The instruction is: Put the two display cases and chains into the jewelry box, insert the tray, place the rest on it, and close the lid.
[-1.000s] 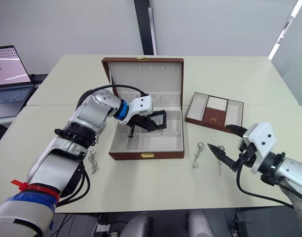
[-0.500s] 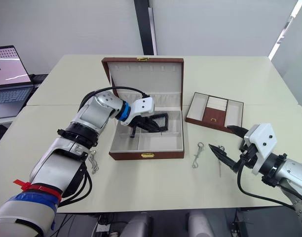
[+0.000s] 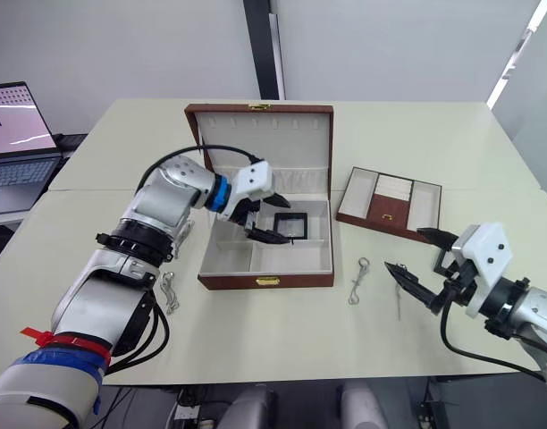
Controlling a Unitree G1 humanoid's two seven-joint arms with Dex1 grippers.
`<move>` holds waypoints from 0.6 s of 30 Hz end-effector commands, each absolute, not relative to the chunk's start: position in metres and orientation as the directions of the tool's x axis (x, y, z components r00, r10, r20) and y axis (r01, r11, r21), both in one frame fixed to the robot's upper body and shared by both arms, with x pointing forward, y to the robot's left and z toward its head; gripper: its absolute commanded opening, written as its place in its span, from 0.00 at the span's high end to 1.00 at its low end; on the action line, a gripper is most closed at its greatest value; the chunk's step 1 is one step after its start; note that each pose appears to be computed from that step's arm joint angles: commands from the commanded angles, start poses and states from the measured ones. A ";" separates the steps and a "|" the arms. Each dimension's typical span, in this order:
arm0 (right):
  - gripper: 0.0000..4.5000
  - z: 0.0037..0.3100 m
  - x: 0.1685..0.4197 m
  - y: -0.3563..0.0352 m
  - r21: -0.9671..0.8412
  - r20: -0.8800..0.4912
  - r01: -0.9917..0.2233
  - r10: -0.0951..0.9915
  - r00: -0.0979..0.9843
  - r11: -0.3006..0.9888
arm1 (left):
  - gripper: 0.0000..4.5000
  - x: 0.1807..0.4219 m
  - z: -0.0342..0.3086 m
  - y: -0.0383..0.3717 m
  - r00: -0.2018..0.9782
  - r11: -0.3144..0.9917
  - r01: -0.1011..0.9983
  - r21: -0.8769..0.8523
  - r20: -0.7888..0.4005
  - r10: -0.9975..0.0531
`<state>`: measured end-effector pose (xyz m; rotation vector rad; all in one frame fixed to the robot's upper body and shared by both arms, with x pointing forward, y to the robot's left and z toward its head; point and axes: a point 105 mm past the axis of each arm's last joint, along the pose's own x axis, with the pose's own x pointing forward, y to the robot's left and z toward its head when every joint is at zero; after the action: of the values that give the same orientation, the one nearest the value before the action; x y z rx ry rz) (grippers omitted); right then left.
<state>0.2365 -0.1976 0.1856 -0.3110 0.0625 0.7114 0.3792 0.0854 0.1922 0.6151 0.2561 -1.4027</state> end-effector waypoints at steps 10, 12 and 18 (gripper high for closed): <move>0.00 0.161 0.247 -0.302 -0.193 -0.214 -0.509 0.470 0.856 0.839 | 0.00 0.328 0.231 0.186 0.458 0.436 0.889 0.142 -0.288 -0.841; 0.00 0.156 0.250 -0.312 -0.198 -0.231 -0.496 0.451 0.862 0.846 | 0.00 0.319 0.229 0.205 0.529 0.517 0.847 0.124 -0.287 -0.799; 0.00 0.148 0.262 -0.331 -0.194 -0.240 -0.472 0.425 0.873 0.860 | 0.00 0.283 0.217 0.257 0.708 0.721 0.686 0.092 -0.312 -0.634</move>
<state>0.2599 -0.3275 0.1378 -0.2113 0.2192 0.4704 0.2912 0.2521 0.1975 0.1735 0.3253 -0.7799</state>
